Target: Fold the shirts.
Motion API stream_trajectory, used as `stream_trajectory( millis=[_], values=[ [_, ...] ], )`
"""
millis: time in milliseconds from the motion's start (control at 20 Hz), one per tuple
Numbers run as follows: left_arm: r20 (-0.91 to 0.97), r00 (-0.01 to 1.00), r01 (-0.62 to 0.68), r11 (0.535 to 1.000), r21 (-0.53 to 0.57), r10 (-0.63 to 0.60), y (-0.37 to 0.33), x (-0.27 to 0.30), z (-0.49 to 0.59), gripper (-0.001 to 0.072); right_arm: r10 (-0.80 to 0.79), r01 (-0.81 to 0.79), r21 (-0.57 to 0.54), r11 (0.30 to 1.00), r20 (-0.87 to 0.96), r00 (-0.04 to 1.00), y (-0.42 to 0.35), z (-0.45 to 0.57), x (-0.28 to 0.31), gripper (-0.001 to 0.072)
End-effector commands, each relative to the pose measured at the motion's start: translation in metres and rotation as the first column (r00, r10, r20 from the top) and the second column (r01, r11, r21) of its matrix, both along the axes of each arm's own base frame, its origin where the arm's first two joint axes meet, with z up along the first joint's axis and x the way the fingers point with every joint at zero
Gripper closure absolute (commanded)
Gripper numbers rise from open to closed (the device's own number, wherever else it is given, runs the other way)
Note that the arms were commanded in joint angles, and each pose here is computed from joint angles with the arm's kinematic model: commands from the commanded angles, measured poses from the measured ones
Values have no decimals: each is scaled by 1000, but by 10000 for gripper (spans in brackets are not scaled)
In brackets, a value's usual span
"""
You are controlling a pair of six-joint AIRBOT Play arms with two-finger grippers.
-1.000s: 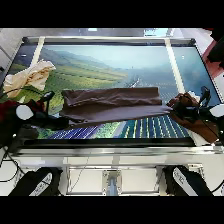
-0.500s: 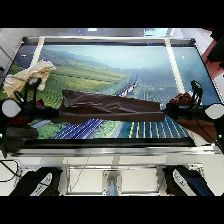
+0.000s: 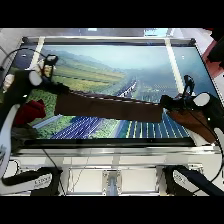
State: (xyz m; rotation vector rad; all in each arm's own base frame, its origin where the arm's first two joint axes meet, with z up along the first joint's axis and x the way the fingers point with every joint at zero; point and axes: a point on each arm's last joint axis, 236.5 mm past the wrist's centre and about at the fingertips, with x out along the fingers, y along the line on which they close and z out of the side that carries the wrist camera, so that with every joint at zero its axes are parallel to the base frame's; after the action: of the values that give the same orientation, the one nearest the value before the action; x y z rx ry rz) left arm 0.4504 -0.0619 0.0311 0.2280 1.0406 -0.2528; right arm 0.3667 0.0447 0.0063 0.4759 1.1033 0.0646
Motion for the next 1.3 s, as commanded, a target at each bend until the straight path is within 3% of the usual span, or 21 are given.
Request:
stream_trajectory(
  millis=[0, 150, 350, 400, 450, 500, 550, 700, 800, 900, 1000, 1100, 1250],
  values=[
    [12, 999, 36, 997, 64, -37, -19, 38, -42, 696, 0, -1, -2, 1000, -62, 998, 4, -38, 12, 686],
    [-55, 998, 5, 991, 132, 2, -10, 39, -82, 696, -9, 8, -8, 1000, -117, 993, 3, -70, 16, 686],
    [-69, 997, -21, 990, 141, 31, -5, 39, -90, 690, -30, 27, -36, 999, -84, 996, -5, -80, 29, 682],
    [-69, 997, -23, 990, 142, 33, -5, 40, -86, 482, -25, 23, -45, 999, -56, 998, -7, -76, 34, 644],
    [-74, 996, -28, 989, 144, 39, -4, 41, -79, 132, -10, 8, -54, 999, -39, 999, -8, -69, 38, 498],
    [-81, 996, -35, 988, 148, 47, -3, 42, -67, -2, 19, -20, -65, 998, -25, 1000, -7, -58, 41, 335],
    [-77, 996, -42, 987, 153, 54, -2, 46, -52, 3, 40, -41, -86, 995, -15, 999, -11, -43, 43, 278],
    [38, 997, -74, 991, 112, 71, -7, 69, 9, 3, 65, -60, -176, 983, 22, 998, -37, 4, 45, 245],
    [133, 986, -106, 992, 61, 97, -12, 84, 45, 3, -25, 20, -179, 984, -26, 999, -61, 5, 33, 85],
    [204, 972, -123, 992, 16, 117, -16, 92, 70, 3, -77, 58, -117, 991, -164, 983, -69, -23, 6, 70],
    [223, 967, -121, 993, -12, 121, -20, 93, 79, 3, -46, 53, 19, 998, -264, 963, -54, -53, -18, 80],
    [220, 968, -120, 993, -20, 121, -21, 93, 79, 3, -8, 64, 187, 980, -288, 958, -29, -70, -29, 82],
    [216, 969, -118, 992, -35, 122, -24, 92, 78, 3, 16, 69, 269, 961, -302, 953, -15, -92, -34, 81]
  ],
)
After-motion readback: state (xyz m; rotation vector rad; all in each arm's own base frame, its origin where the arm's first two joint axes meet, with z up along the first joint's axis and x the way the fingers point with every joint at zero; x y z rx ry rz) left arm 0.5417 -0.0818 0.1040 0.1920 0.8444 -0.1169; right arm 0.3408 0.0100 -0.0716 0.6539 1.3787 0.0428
